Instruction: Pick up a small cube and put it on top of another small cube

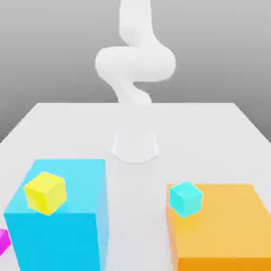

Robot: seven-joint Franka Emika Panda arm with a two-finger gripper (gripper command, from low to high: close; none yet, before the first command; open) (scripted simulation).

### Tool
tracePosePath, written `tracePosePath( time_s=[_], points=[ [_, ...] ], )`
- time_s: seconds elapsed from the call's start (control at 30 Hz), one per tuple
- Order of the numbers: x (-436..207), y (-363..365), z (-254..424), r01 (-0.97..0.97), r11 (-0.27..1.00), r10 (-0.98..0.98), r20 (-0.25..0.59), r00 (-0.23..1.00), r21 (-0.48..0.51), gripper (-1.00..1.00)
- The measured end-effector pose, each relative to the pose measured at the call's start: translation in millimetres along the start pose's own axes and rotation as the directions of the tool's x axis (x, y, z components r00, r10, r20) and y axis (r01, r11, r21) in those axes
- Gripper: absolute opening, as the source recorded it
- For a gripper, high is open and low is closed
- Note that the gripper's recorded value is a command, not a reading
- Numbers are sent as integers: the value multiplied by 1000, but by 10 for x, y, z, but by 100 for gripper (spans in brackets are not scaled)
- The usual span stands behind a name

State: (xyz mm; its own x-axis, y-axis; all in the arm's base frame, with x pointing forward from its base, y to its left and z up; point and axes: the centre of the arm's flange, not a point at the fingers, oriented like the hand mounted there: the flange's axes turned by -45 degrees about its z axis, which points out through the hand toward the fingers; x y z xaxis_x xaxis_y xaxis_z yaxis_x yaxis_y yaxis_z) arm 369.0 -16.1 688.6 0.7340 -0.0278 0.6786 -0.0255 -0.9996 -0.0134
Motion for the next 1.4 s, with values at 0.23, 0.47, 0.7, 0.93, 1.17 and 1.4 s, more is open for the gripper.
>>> tracePosePath(
  time_s=[0.23, 0.47, 0.7, 0.93, 1.17, 1.4],
  points=[
    [-320, 1148, 1109, -124, 984, 141, 130, 981, -132, 0],
    [-1367, 2179, 2009, -250, 932, 320, 272, 907, -263, 0],
    [-2860, 2805, 2518, -376, 851, 508, 393, 766, -367, 0],
    [-4133, 2373, 2739, -440, 798, 602, 523, 603, -412, 0],
    [-4544, 2275, 3059, -439, 792, 610, 530, 589, -424, 0],
    [-4706, 2264, 3198, -440, 792, 610, 532, 587, -423, -100]
  ],
)
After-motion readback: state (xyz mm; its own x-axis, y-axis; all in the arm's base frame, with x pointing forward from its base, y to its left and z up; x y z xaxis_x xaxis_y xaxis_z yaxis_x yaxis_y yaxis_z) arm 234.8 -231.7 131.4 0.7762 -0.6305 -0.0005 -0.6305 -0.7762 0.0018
